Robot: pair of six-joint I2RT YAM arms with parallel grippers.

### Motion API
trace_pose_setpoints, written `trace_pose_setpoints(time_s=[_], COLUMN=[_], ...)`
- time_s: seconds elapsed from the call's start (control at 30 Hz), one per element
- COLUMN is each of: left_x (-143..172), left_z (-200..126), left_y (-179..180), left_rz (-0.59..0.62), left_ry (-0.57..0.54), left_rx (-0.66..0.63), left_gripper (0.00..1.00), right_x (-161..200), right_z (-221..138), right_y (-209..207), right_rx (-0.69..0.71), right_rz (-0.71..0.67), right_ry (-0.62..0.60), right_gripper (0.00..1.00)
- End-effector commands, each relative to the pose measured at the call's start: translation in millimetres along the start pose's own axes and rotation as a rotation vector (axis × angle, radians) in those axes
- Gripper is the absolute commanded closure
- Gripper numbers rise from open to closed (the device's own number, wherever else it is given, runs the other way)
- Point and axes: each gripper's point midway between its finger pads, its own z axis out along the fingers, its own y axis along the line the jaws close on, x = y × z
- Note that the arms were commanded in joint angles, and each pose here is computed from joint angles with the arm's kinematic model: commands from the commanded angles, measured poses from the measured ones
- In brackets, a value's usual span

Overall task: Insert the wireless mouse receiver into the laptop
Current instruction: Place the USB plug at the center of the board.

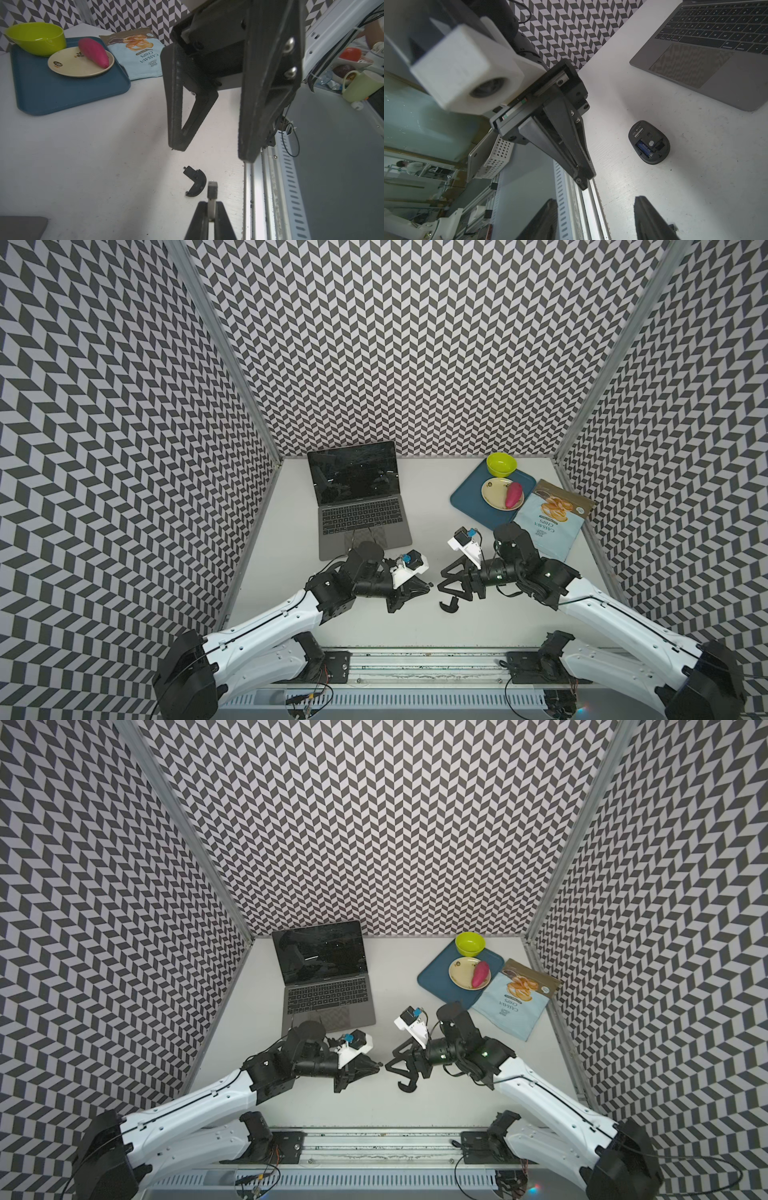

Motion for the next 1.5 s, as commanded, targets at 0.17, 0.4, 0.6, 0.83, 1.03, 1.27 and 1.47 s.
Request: trace_pose_setpoints(time_s=[0.17, 0.4, 0.6, 0.83, 1.03, 1.27, 1.47], left_x=[-4.2, -5.1, -5.1, -11.9, -18.3, 13.0, 25.8], left_z=[-1.7, -2.2, -2.5, -23.5, -83.4, -121.1, -131.6], left_y=[-15.5, -15.2, -14.1, 26.2, 98.9, 154.8, 172.2], left_rz=[-0.05, -0.054, -0.066, -0.149, -0.306, -0.571, -0.632], left_ry=[-0.013, -0.012, -0.015, -0.128, -0.315, -0.358, -0.325], left_rx=[0.115, 0.117, 0.115, -0.078, -0.482, -0.702, -0.788], left_gripper=[0.89, 0.89, 0.87, 0.17, 0.01, 0.0, 0.01], right_x=[-19.3, -14.8, -15.9, -10.2, 21.3, 46.8, 80.9], right_z=[12.6, 19.4, 20.3, 20.1, 32.1, 50.6, 47.2], right_y=[26.5, 29.6, 27.2, -48.9, -114.8, -157.3, -182.9], right_rx=[-0.061, -0.087, -0.072, 0.241, 0.401, 0.523, 0.657], right_rz=[-0.151, -0.151, -0.14, 0.163, 0.454, 0.563, 0.579], right_ry=[-0.041, -0.002, -0.009, -0.085, -0.066, 0.001, 0.101], right_gripper=[0.54, 0.74, 1.0, 1.0, 1.0, 1.0, 0.95])
